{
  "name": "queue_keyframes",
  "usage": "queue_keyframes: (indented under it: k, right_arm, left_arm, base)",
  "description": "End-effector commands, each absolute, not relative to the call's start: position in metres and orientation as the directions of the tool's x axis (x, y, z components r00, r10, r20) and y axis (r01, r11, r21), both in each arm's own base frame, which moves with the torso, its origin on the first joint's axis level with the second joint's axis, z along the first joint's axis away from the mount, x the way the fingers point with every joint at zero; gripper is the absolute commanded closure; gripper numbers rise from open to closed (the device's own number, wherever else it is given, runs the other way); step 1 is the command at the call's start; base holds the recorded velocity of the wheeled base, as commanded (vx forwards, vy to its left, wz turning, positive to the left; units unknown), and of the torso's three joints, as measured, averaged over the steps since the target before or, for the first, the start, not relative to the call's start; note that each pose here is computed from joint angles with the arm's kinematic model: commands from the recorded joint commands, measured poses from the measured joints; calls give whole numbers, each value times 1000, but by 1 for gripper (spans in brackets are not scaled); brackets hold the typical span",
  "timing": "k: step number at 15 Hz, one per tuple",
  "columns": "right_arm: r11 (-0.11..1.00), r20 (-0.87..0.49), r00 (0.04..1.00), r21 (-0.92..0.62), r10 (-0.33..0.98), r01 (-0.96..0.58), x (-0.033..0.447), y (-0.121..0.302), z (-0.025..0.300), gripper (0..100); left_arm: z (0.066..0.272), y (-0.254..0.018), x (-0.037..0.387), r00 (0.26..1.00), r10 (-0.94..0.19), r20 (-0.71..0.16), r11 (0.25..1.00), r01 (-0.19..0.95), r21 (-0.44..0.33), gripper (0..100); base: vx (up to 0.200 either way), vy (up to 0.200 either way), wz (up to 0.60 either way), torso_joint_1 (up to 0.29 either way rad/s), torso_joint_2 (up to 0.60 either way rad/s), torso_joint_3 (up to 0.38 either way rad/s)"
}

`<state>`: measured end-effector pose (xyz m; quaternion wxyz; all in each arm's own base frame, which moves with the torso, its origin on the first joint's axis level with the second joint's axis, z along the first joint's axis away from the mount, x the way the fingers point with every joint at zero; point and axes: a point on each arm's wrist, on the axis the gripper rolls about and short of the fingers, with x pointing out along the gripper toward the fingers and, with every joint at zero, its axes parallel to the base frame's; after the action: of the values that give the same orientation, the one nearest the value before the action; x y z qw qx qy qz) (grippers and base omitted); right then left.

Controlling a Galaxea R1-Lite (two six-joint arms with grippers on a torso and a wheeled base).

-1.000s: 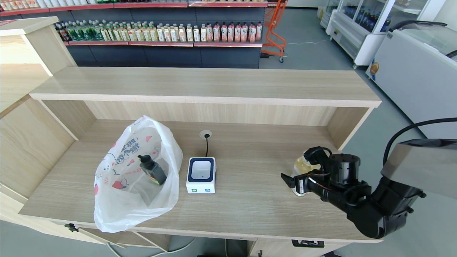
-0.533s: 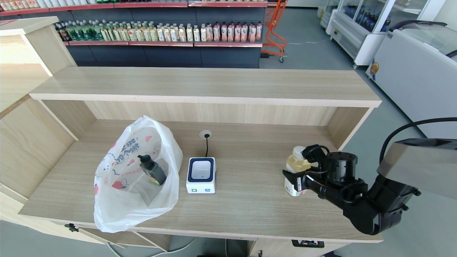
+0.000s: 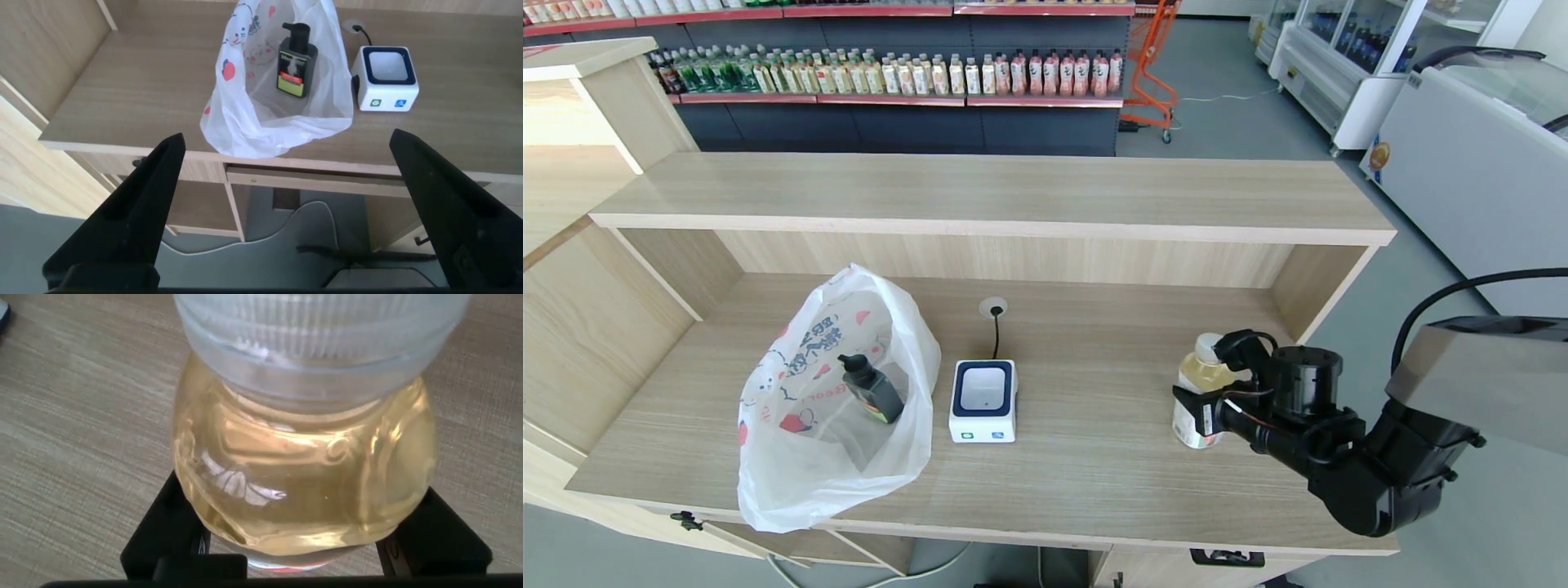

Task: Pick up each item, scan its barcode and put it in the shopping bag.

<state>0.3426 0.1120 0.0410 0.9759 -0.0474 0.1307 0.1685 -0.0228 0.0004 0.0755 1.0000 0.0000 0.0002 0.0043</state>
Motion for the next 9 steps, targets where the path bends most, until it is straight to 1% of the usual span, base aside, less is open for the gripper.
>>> queue_keyframes:
  k: [1,2,3,5,6,7,9]
  right_arm:
    - [900,-153,887,89,435,-426,328,109,85,100]
    - [868,-112,863,135,492,-478,318,104,103,100]
    - [804,-52,811,179,583,-567,299,97,128,100]
    - [648,16,671,247,741,-721,261,84,156,100]
    - [578,19,605,274,796,-769,246,81,160,100]
    - [545,21,576,293,818,-785,236,81,162,100]
    - [471,26,514,363,858,-804,224,96,169,100]
  left_arm:
    - [75,0,-23,1000,9,0,1000,-9,0,0]
    - [75,0,-23,1000,9,0,1000,-9,0,0]
    - [75,0,-23,1000,9,0,1000,-9,0,0]
    - [75,0,-23,1000,9,0,1000,-9,0,0]
    - [75,0,-23,1000,9,0,1000,-9,0,0]
    - [75,0,-23,1000,9,0,1000,-9,0,0]
    - [75,0,-23,1000,9,0,1000,-9,0,0]
  base:
    - [0,0,0,0,0,0]
    - [0,0,0,0,0,0]
    - [0,0,0,0,0,0]
    - [0,0,0,0,0,0]
    - [0,0,0,0,0,0]
    - [0,0,0,0,0,0]
    - [0,0,0,0,0,0]
